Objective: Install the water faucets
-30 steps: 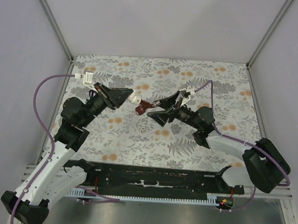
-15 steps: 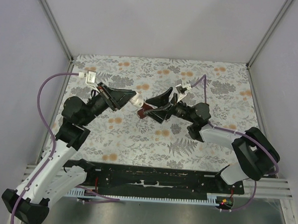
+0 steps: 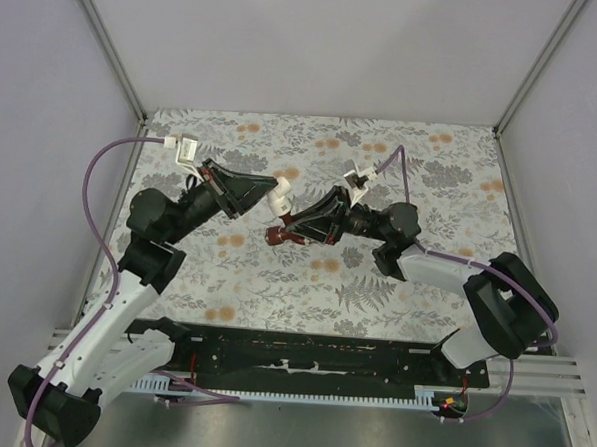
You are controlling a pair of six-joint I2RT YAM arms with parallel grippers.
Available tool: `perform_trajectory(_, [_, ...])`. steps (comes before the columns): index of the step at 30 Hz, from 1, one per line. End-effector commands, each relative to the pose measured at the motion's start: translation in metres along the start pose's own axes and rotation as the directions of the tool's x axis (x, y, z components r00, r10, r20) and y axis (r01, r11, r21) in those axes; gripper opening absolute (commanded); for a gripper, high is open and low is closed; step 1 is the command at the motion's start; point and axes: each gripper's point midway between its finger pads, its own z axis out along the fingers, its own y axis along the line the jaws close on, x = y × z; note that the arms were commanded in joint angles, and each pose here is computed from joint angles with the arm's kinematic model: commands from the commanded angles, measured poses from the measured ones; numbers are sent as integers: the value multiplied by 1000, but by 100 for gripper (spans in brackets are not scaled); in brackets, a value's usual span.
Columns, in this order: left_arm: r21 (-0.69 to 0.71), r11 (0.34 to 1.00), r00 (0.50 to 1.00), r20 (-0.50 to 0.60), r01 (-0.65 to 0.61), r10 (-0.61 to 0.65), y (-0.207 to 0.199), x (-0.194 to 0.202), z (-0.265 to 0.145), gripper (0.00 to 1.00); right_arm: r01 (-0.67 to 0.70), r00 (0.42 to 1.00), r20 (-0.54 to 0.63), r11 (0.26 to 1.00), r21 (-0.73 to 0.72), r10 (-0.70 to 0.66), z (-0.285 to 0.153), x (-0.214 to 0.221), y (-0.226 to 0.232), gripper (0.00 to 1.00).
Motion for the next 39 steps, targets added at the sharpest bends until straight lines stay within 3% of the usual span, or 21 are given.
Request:
perform_trajectory(1, [109, 992, 998, 2, -64, 65, -22, -4, 0, 2, 59, 998, 19, 998, -24, -59, 6, -20, 4, 13])
perform_trajectory(4, [37, 994, 995, -2, -104, 104, -9, -4, -1, 7, 82, 997, -15, 997, 8, -82, 5, -17, 0, 5])
perform_trajectory(8, [-115, 975, 982, -19, -190, 190, 13, -8, -12, 41, 126, 990, -74, 988, 92, -119, -1, -13, -12, 0])
perform_trajectory(12, [-292, 929, 973, -99, -228, 208, 36, -10, -28, 58, 189, 973, -166, 964, 188, -158, -12, -7, -26, 0])
perform_trajectory(20, [-401, 893, 966, -231, -206, 119, 57, 8, -34, 53, 348, 910, -344, 879, 326, -232, -28, -6, -48, 0])
perform_trajectory(25, [-428, 895, 974, -225, -123, 26, 60, 19, -27, 55, 464, 840, -471, 806, 367, -269, -28, 4, -54, 0])
perform_trajectory(32, [-529, 847, 977, -204, -60, -59, 85, 33, -19, 61, 603, 740, -596, 700, 384, -311, -23, 18, -59, 0])
perform_trajectory(39, [-595, 803, 969, -219, -41, -112, 112, 53, -17, 67, 684, 672, -660, 622, 381, -336, -21, 25, -63, 0])
